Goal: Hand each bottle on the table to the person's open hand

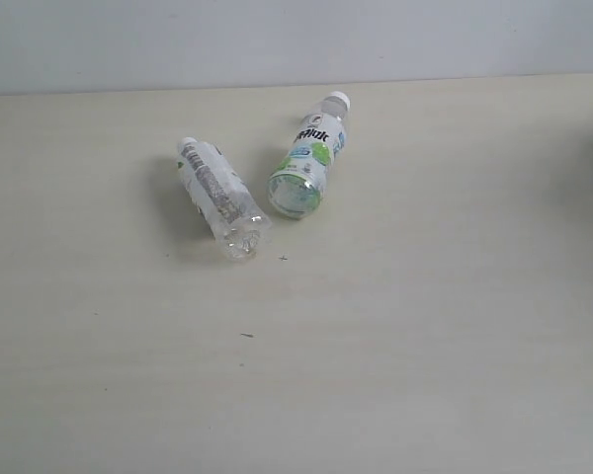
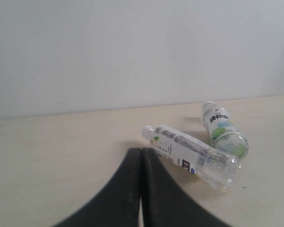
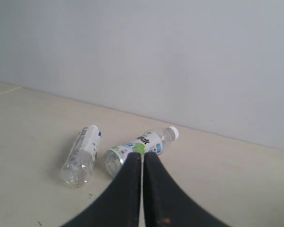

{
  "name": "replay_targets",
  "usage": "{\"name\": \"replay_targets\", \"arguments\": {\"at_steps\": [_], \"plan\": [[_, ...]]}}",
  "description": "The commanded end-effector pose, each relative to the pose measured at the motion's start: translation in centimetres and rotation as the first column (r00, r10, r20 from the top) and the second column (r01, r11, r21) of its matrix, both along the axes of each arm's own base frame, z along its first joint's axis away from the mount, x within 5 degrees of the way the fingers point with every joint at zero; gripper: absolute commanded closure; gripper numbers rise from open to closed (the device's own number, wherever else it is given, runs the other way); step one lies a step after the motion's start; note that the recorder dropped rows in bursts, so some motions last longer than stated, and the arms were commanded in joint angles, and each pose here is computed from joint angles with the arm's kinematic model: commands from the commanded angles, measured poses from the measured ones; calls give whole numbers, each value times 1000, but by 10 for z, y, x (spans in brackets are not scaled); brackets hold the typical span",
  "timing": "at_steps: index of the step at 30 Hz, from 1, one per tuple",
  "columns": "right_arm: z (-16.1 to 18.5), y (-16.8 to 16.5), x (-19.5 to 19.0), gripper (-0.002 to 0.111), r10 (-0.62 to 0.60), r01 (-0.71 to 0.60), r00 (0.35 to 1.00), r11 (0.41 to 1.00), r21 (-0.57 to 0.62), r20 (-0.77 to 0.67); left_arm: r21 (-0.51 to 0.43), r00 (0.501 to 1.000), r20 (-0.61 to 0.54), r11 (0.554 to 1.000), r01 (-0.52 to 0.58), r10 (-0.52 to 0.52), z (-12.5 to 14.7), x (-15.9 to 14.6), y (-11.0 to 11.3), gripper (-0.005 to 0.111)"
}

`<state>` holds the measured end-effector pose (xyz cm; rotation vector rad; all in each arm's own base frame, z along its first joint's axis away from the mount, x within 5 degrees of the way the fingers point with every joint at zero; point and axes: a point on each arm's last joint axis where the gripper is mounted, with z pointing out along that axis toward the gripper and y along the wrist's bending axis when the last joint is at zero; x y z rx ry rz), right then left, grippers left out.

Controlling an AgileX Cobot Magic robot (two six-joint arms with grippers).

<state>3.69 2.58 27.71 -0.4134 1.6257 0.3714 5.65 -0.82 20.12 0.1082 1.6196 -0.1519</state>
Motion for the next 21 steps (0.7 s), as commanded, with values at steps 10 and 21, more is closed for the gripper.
{"name": "replay_targets", "arguments": {"at_steps": [10, 21], "plan": [[-3, -6, -12, 106, -4, 5, 998, 1000, -25, 55, -9, 1000, -1, 1000, -2, 2, 0, 0, 0, 107], [-3, -6, -12, 106, -4, 5, 999, 1000, -27, 54, -9, 1000, -1, 1000, -2, 2, 0, 0, 0, 107]]}}
